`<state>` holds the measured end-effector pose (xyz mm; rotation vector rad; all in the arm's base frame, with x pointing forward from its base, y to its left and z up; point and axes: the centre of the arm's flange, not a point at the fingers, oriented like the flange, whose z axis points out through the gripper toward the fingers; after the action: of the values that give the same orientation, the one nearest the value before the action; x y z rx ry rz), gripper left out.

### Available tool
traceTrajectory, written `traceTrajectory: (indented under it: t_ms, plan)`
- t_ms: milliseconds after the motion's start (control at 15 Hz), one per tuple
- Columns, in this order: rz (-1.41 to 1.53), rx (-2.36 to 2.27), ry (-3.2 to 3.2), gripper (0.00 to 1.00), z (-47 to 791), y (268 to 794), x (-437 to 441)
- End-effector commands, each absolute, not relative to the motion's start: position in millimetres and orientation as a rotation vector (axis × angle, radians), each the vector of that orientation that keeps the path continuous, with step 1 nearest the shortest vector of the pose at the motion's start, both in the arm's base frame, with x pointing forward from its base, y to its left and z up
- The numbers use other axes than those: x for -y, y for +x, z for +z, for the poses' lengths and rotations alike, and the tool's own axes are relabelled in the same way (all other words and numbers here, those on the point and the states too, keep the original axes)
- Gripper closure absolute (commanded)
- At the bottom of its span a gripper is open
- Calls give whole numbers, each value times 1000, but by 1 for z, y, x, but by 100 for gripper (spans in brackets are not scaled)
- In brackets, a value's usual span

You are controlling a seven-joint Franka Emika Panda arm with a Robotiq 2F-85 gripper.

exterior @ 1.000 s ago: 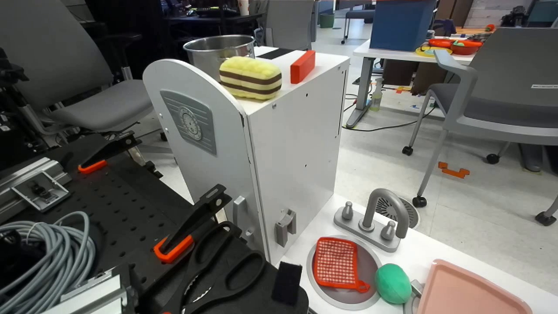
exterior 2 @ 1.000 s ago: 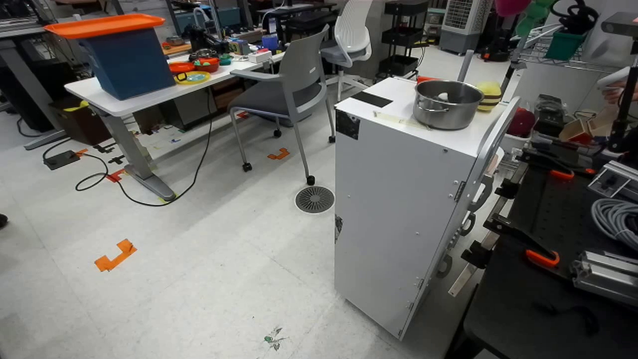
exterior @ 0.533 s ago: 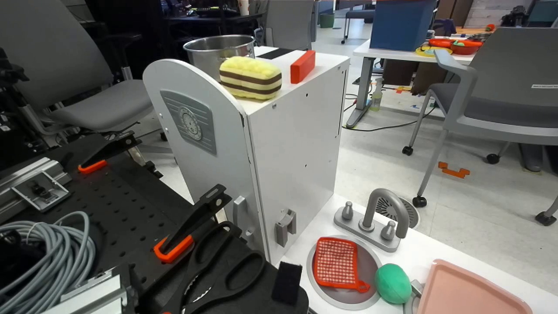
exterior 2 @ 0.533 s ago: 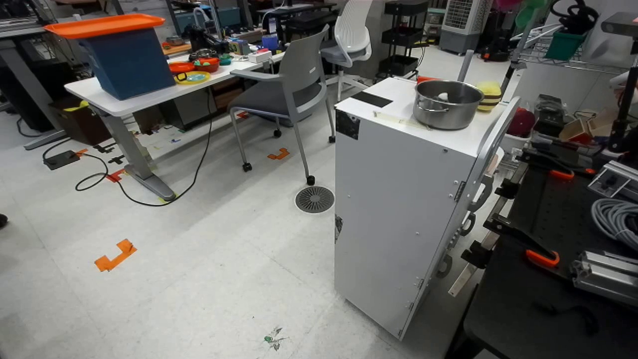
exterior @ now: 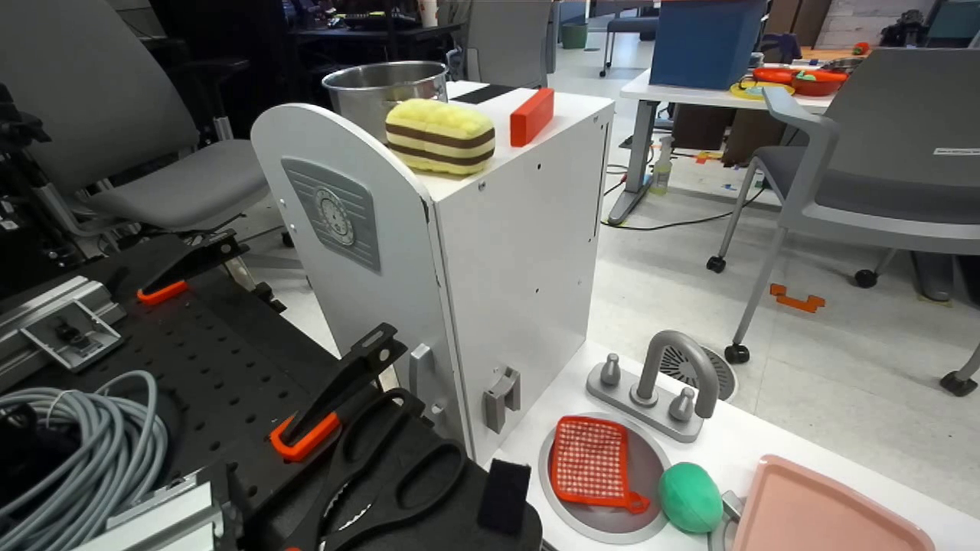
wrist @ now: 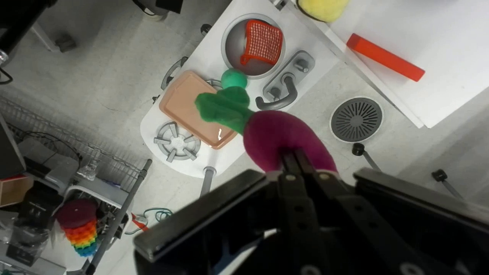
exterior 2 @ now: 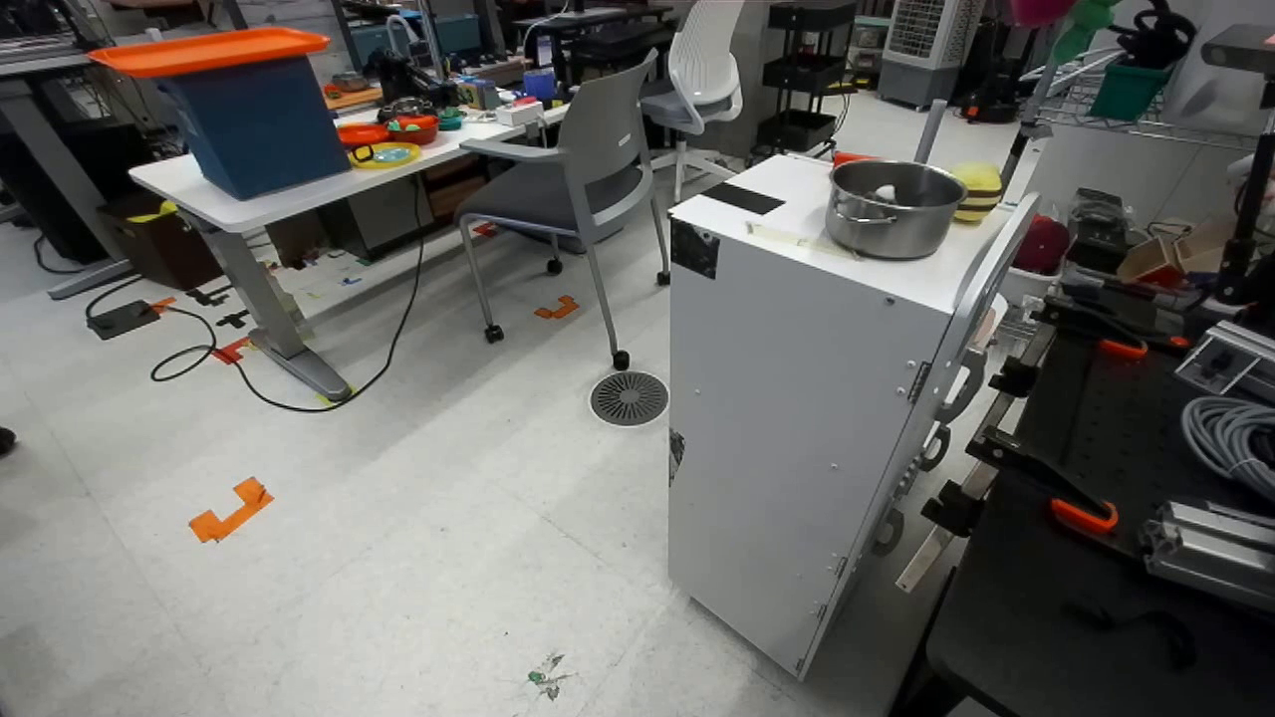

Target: Remove the purple plushy from the pot and put it in the sink

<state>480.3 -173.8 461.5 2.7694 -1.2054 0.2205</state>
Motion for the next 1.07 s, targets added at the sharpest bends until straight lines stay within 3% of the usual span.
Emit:
traceTrajectory:
  t_ms: [0, 267, 333, 467, 1000]
  plan:
    - [222, 1238, 2772, 100, 463, 469, 182]
    - [218, 1252, 2768, 100, 463, 468, 186]
    - [216, 1254, 2767, 73, 463, 468, 186]
    - [215, 1261, 2768, 65, 463, 468, 187]
    - [217, 1203, 2779, 6, 457, 473, 166]
